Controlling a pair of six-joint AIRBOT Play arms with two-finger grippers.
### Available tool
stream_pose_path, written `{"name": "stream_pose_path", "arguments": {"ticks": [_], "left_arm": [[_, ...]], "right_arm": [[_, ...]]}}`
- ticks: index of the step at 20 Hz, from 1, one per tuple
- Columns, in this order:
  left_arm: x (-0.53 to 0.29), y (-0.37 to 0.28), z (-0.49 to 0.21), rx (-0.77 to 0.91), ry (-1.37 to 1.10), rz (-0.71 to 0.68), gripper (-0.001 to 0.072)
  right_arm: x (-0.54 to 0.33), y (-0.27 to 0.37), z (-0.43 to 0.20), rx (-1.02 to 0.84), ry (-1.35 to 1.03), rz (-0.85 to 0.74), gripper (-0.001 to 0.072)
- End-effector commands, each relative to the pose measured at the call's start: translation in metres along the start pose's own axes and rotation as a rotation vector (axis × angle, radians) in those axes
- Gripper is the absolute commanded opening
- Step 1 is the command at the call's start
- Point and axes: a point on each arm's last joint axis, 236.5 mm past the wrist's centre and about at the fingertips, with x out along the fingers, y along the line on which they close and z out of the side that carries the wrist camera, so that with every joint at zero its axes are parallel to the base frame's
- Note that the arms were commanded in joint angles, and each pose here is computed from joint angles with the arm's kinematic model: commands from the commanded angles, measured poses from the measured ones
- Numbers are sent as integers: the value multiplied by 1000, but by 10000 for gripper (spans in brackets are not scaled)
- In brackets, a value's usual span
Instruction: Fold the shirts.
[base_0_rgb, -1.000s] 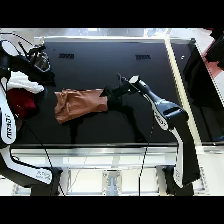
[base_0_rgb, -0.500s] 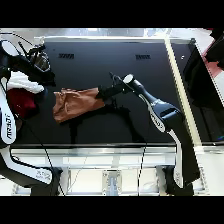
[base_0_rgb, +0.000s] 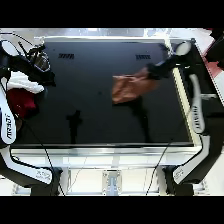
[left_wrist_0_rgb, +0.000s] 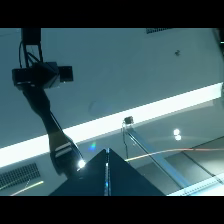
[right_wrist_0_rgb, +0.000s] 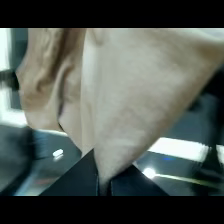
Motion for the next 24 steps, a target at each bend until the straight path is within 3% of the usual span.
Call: {"name": "stream_pose_path", "arguments": {"ticks": [1, 9, 16, 17, 19, 24], "left_arm": [[0, 0, 0, 0, 0, 0, 11], [0, -3, 1, -26, -3, -9, 10], [0, -7, 6, -22, -24, -21, 11], [0, -7, 7, -22, -26, -21, 11], [0, -7, 7, -22, -25, -21, 11], [0, -6, 7, -22, -26, -20, 11]], "right_arm": [[-85, -131, -39, 207, 29, -273, 11], [-179, -265, -167, 568, 21, -462, 12], [-120, -267, -308, 729, 98, -436, 13], [-109, -259, -322, 724, 136, -420, 56], [-96, -245, -343, 721, 210, -384, 424], [-129, -224, -340, 747, 253, -355, 444]]}}
